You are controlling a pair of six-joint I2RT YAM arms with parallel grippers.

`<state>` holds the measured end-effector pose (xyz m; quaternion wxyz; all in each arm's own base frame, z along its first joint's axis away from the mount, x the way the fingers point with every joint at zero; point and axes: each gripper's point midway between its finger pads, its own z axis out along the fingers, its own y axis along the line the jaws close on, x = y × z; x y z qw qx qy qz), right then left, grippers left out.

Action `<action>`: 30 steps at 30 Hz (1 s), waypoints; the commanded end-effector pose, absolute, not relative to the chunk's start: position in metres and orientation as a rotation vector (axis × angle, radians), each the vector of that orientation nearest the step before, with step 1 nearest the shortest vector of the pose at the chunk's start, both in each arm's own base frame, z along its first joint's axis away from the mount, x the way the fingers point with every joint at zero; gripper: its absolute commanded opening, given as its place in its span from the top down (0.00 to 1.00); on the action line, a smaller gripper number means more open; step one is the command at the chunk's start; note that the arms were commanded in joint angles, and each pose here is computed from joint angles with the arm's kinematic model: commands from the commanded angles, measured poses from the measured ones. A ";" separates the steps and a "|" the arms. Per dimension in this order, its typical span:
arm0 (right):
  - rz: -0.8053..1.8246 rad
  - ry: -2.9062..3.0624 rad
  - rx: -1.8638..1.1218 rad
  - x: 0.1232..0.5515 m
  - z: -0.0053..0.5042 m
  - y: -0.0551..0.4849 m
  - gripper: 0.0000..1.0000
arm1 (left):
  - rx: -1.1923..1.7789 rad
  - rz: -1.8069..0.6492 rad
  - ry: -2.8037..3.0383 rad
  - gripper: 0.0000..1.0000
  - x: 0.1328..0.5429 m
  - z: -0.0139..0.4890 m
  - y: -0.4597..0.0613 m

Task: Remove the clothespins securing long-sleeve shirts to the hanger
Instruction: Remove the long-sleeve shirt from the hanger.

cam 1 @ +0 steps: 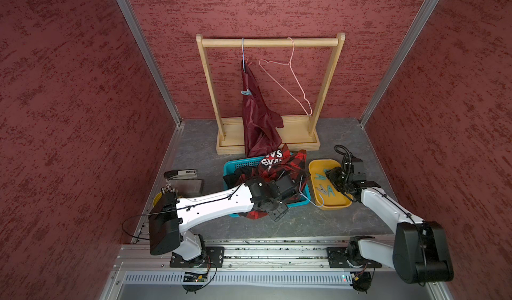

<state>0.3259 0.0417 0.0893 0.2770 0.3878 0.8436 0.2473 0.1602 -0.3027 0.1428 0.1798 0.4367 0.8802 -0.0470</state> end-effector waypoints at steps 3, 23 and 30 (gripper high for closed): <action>0.715 2.198 1.022 0.334 0.115 0.043 0.50 | 1.254 -0.076 2.495 0.33 0.162 0.136 -0.293; 0.754 2.175 1.009 0.327 0.125 0.046 0.49 | 1.213 -0.089 2.543 0.71 0.163 0.133 -0.281; 0.770 2.169 1.002 0.328 0.128 0.047 0.48 | 1.202 -0.096 2.549 0.91 0.165 0.133 -0.282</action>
